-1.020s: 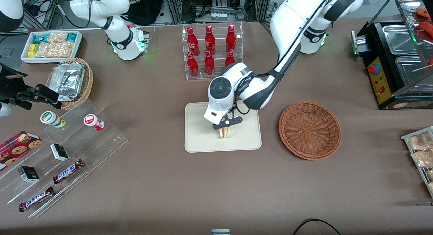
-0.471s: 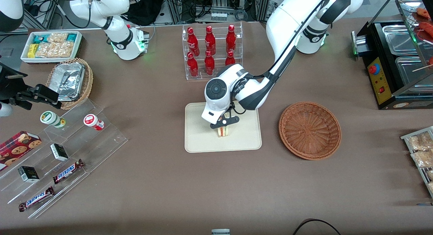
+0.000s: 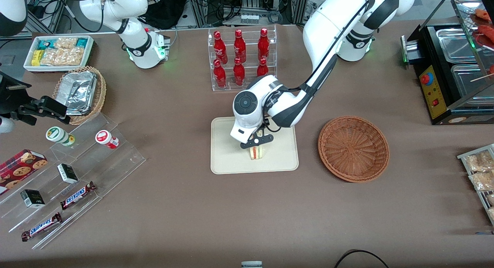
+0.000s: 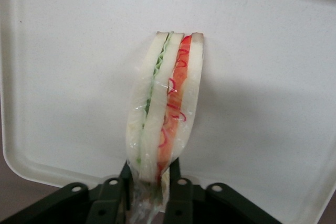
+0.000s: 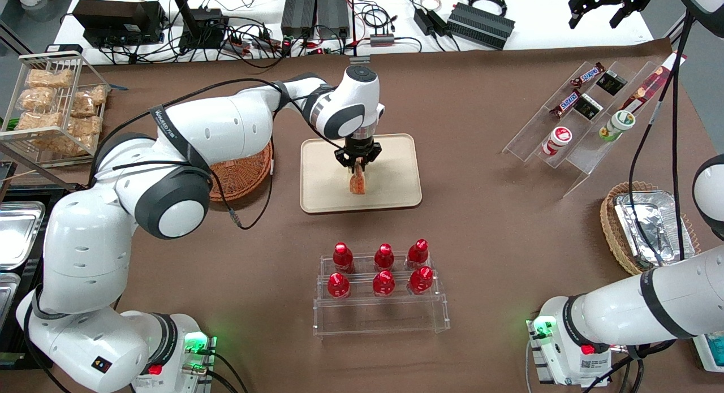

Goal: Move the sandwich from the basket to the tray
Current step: 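Lower the sandwich onto the tray and open the left gripper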

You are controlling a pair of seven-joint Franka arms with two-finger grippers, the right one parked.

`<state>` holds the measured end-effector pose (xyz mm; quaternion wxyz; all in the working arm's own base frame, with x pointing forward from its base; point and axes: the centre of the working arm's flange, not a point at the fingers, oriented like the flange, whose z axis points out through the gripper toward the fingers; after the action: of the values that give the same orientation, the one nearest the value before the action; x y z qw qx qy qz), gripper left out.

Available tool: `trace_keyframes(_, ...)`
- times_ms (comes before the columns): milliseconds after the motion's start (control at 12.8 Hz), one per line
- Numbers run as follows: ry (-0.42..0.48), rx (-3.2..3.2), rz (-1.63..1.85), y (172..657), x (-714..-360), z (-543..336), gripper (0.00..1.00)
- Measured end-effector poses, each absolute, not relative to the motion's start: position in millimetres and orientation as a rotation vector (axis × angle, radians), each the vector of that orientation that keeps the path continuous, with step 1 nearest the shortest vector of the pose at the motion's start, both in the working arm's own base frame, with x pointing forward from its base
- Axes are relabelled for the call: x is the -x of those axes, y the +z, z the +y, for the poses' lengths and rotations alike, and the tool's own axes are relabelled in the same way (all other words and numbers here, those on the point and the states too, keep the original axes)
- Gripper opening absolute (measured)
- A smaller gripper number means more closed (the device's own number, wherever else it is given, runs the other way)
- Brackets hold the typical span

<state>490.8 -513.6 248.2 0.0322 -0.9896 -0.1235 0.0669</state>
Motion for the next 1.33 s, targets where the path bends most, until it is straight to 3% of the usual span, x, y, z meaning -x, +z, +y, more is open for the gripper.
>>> trace_keyframes(471,0.195,3.052,-0.393,252.3,-494.4,-513.7,1.0)
trace_keyframes(1333,0.179,3.068,-0.398,259.5,-498.2,-516.0,1.0)
